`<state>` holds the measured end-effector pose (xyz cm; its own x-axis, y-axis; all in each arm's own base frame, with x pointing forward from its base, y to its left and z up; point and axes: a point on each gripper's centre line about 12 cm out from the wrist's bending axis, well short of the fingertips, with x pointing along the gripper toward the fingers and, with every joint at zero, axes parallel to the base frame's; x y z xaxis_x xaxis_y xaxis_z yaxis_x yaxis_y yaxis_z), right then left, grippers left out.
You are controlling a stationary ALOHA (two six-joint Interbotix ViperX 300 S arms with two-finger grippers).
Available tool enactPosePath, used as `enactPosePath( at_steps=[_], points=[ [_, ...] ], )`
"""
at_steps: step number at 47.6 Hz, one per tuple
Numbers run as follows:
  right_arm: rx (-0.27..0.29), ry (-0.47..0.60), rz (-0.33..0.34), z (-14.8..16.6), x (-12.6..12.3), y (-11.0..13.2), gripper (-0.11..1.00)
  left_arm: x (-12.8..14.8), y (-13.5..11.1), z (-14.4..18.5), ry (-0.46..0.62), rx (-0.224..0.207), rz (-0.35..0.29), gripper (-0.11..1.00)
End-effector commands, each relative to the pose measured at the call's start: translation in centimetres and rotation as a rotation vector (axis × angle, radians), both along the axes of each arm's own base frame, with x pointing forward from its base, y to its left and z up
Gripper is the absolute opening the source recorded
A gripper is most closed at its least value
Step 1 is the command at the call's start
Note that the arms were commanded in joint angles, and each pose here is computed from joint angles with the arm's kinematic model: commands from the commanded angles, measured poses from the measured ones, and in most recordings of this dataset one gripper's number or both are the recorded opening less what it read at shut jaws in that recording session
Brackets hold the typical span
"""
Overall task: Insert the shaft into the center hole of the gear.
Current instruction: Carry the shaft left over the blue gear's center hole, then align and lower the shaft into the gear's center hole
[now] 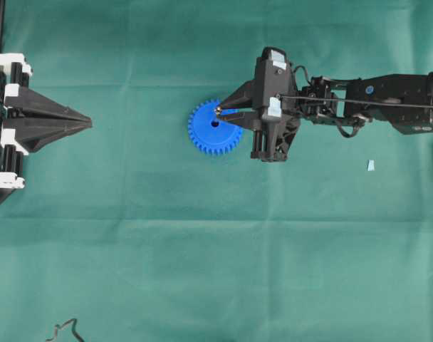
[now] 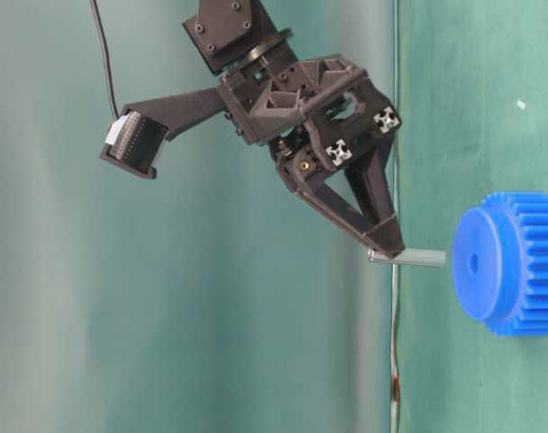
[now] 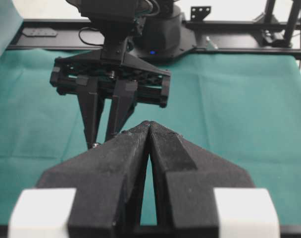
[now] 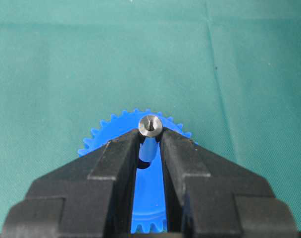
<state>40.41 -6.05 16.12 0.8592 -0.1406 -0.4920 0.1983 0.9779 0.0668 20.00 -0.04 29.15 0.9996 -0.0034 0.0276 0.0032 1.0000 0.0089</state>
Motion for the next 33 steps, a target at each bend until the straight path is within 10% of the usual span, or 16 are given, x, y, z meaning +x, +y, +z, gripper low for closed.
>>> enactPosePath(
  at_steps=[1,33],
  points=[
    [-0.004,-0.037,0.0,1.2,0.5,0.0,0.16,0.3,0.0,0.8,-0.018,0.001,0.001,0.0],
    [0.007,0.002,-0.005,-0.9,1.5,-0.2,0.16,0.3,0.0,0.8,-0.017,0.0,0.001,0.0]
  ],
)
